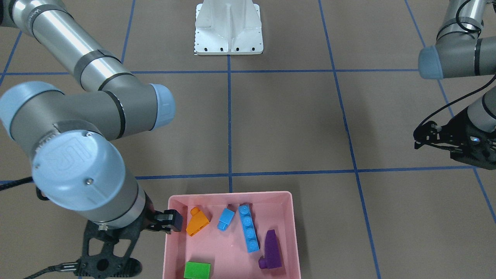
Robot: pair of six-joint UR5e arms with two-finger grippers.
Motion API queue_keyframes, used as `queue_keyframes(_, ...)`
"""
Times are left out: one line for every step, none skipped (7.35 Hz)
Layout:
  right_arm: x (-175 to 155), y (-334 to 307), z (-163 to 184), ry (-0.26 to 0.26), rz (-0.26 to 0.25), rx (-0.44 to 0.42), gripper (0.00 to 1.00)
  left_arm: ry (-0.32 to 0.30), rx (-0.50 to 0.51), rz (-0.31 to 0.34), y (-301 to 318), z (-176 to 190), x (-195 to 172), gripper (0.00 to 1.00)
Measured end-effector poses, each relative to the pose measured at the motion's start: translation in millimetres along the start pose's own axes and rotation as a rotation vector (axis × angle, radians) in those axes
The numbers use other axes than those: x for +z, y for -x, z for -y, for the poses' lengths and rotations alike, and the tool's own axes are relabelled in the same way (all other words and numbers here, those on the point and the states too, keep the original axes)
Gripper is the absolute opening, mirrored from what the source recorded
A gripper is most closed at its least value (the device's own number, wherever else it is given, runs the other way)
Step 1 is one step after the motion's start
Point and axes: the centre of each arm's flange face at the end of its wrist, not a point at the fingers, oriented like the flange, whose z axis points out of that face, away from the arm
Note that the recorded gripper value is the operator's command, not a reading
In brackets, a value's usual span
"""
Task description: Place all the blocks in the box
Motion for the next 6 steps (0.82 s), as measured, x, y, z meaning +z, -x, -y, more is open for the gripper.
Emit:
queue_keyframes(-3.2, -62.3, -17.3, 0.012, 0.008, -0.045, 1.0, -0.003, 0.003, 0.004, 6.4, -0.7, -3.9, 1.0)
queue_keyframes(1.4, -139.4, -44.2, 0.017, 0.022, -0.093, 1.0, -0.008, 0.015, 0.012, 21.3, -4.0, -10.3, 1.0)
queue_keyframes(8.6, -214.8, -81.1, 0.019, 0.024, -0.144, 1.0, -0.012, 0.031, 0.024, 45.3, -11.2, -17.3, 1.0)
queue_keyframes(14.6, -288.0, -125.7, 0.024, 0.013, -0.194, 1.0, -0.014, 0.054, 0.038, 75.3, -19.3, -24.0, 1.0)
queue_keyframes(15.8, -356.6, -169.5, 0.033, -0.005, -0.239, 1.0, -0.01, 0.081, 0.052, 111.6, -27.6, -29.6, 1.0)
queue_keyframes(15.4, -415.0, -206.0, 0.049, -0.022, -0.271, 1.0, -0.002, 0.099, 0.064, 149.5, -39.2, -33.7, 1.0)
